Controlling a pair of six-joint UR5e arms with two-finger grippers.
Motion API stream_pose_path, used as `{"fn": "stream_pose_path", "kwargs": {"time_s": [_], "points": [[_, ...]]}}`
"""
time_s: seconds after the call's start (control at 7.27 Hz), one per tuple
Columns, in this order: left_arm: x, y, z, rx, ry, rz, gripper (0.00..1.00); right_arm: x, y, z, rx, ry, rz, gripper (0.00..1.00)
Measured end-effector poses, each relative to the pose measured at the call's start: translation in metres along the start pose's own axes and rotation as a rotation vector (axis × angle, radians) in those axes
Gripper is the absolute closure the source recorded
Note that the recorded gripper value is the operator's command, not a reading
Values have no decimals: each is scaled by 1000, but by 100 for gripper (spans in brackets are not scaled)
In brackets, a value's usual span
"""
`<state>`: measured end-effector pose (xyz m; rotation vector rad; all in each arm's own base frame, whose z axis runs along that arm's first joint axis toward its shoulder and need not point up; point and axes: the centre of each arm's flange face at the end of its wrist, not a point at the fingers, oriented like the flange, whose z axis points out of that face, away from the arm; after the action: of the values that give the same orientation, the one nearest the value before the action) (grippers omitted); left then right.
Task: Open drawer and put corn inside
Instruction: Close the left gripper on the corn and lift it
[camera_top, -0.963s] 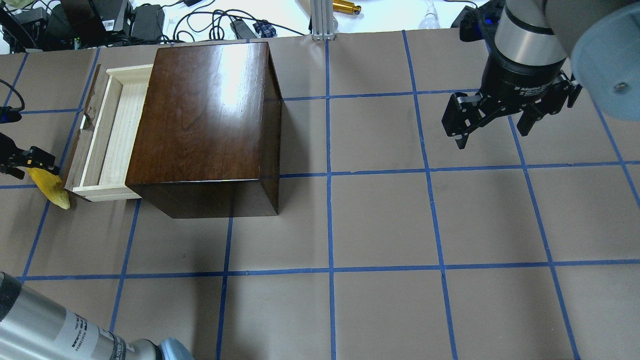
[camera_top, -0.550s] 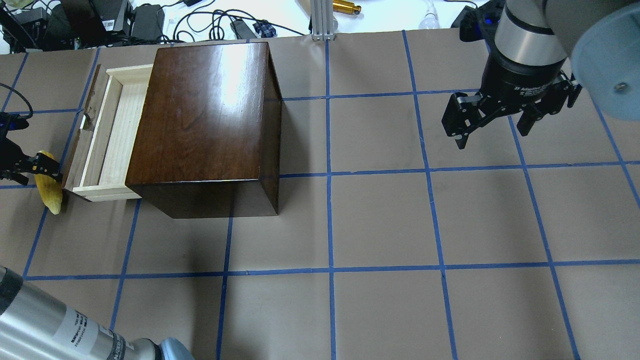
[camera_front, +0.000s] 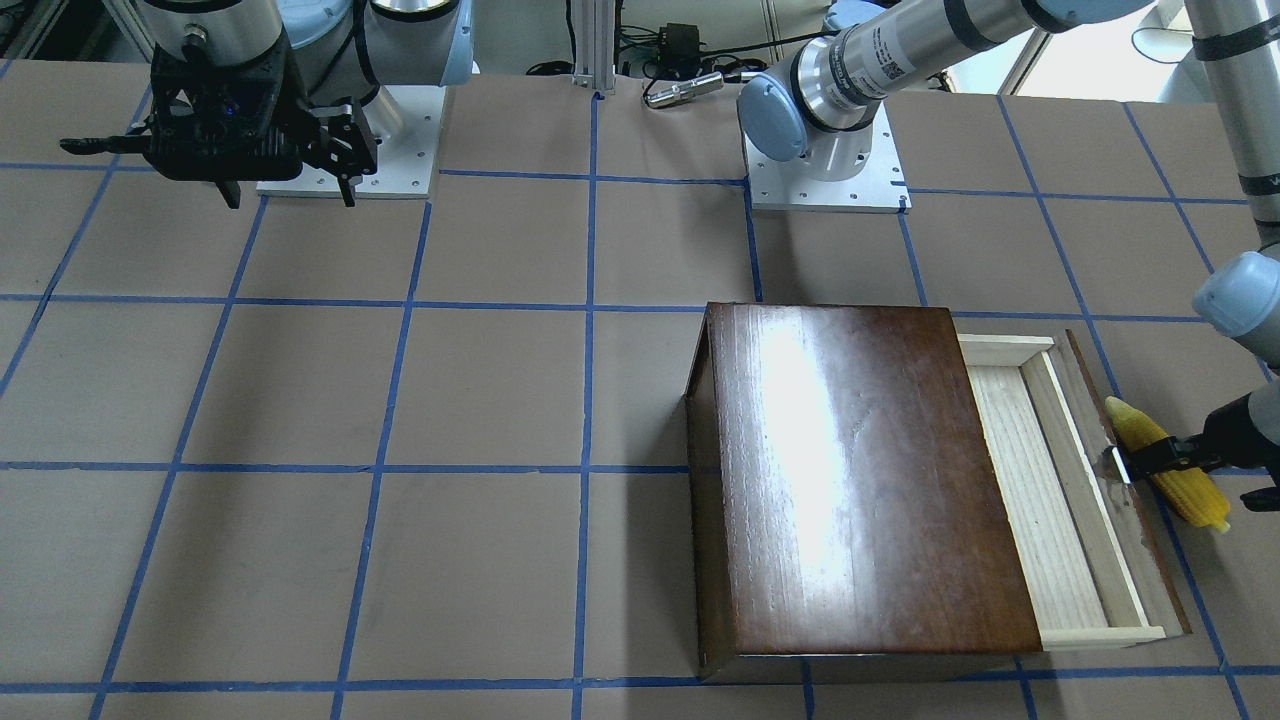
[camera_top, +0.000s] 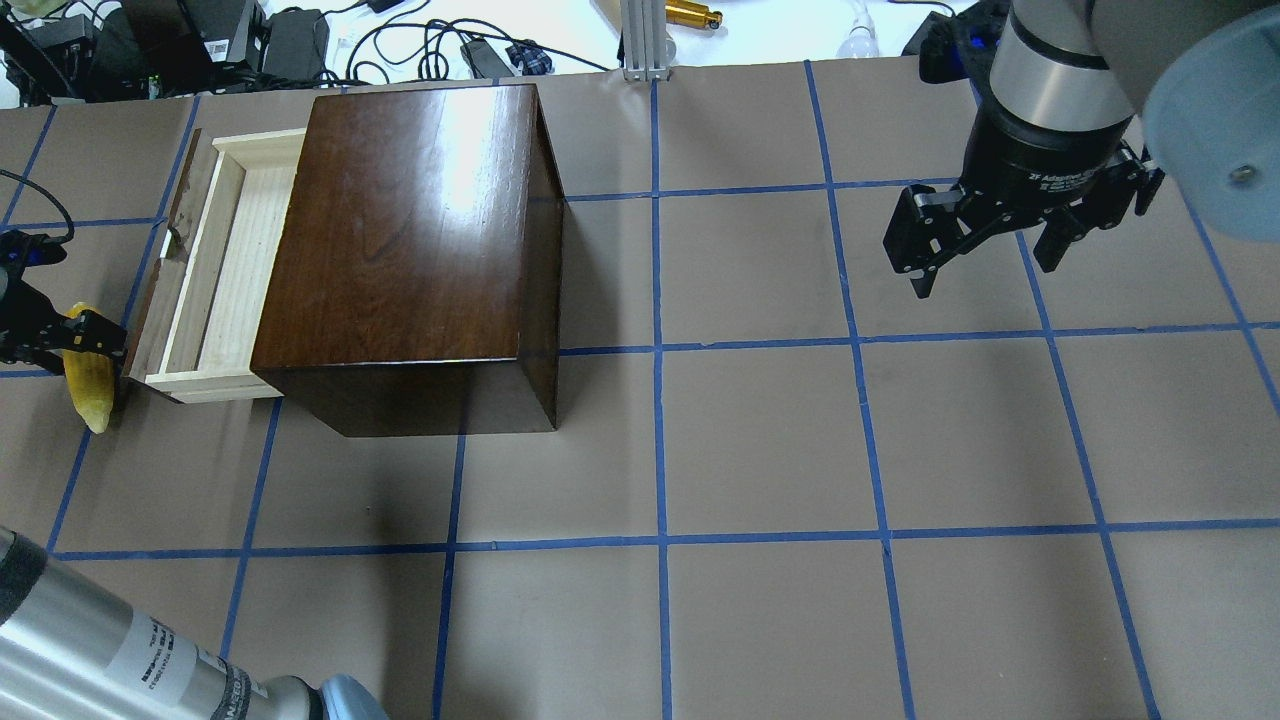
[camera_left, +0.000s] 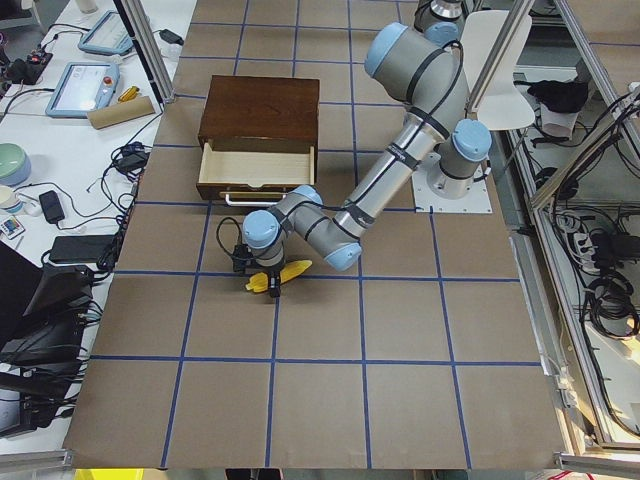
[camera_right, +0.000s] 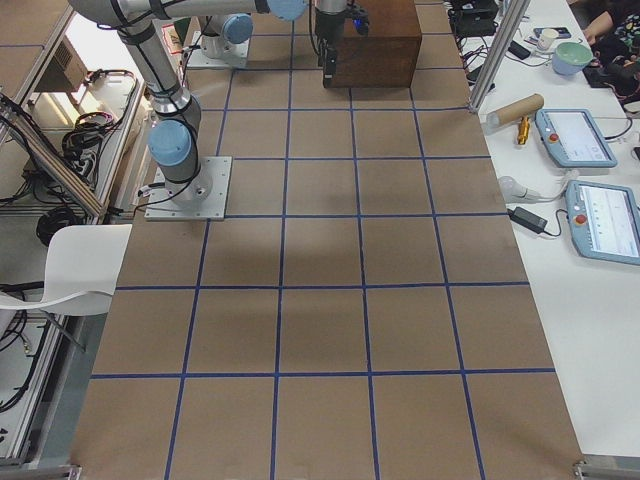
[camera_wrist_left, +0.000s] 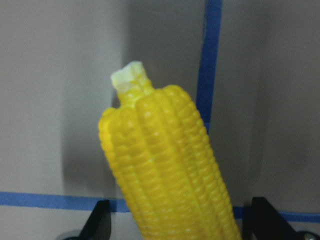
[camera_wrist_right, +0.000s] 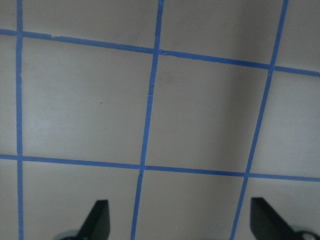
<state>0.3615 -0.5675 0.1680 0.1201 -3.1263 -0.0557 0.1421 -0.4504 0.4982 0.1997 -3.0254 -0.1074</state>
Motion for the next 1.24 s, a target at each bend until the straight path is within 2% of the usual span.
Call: {"fn": "stream_pose_path", "kwargs": {"time_s": [0.14, 0.28, 0.41, 0.55, 0.69, 1.24], "points": [[0, 0, 1, 1, 0, 0, 0, 0, 0, 0, 0, 0, 0, 0], [0, -1, 1, 1, -1, -1, 6, 0, 0, 0, -1, 1, 1, 0], [-1, -1, 1, 2, -1, -1, 37, 0, 0, 0, -1, 1, 0, 0], [-1, -1, 1, 3, -3, 0, 89, 0, 0, 0, -1, 1, 0, 0], [0, -2, 0, 6, -5, 0, 100, 0, 0, 0, -1, 0, 0, 0], [1, -3, -3, 15, -10, -5, 100, 0, 0, 0, -1, 1, 1, 0]]}}
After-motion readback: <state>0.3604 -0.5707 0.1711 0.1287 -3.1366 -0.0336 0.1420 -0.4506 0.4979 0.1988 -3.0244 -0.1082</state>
